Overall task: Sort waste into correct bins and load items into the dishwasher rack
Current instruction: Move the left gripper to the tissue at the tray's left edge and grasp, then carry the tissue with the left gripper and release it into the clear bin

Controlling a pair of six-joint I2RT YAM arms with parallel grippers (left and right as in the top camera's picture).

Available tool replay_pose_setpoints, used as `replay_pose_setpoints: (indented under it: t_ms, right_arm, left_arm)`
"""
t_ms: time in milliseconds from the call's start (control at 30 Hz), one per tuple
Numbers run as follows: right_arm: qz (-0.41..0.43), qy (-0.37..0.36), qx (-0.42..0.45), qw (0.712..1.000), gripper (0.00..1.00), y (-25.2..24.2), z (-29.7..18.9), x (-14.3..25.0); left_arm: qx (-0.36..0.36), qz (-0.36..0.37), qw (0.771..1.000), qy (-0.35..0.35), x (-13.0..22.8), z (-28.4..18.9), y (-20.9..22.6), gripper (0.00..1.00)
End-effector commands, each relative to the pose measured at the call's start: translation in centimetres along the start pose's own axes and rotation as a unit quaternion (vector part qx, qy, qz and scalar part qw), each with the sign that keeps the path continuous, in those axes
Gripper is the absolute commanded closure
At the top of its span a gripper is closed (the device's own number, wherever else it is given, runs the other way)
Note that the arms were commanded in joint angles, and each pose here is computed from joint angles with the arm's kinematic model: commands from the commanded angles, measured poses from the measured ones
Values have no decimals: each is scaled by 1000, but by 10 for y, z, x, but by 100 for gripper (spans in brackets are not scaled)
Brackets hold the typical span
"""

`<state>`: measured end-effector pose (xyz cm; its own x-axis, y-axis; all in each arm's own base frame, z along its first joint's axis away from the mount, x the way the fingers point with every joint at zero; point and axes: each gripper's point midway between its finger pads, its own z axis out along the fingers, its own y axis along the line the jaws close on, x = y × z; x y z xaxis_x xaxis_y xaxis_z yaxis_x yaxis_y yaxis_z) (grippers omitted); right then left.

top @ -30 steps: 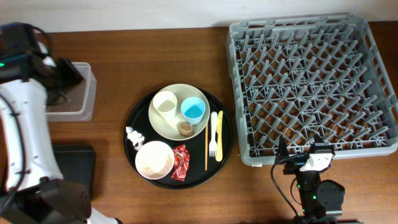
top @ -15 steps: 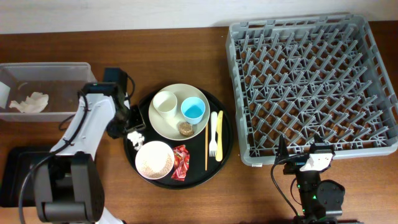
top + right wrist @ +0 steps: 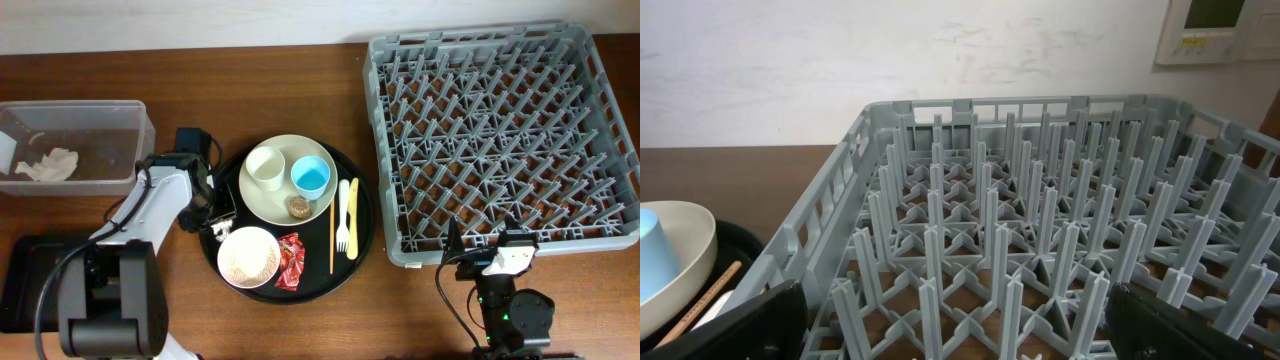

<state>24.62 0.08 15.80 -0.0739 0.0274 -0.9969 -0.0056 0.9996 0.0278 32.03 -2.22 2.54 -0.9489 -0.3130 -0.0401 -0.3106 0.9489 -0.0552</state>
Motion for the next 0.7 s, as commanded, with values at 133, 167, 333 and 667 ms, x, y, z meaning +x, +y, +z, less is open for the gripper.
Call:
replay_pose_setpoints:
  t_ms: [133,167,333,667]
  right_arm:
    - [4,2,3,1000,2,0,0,2]
    - [4,2,3,1000,2,0,0,2]
    - [4,2,3,1000,1,0,0,2]
    - [4,2,3,1000,2,0,0,2]
  left_arm:
    - [-5,-5,1000,2,5,8,3,67]
    - [-4,-5,1000,2,5,8,3,70]
    - [-3,-5,1000,-3,2,8,2,89]
    - [14,26,998,-50,-23,-23,-8,99]
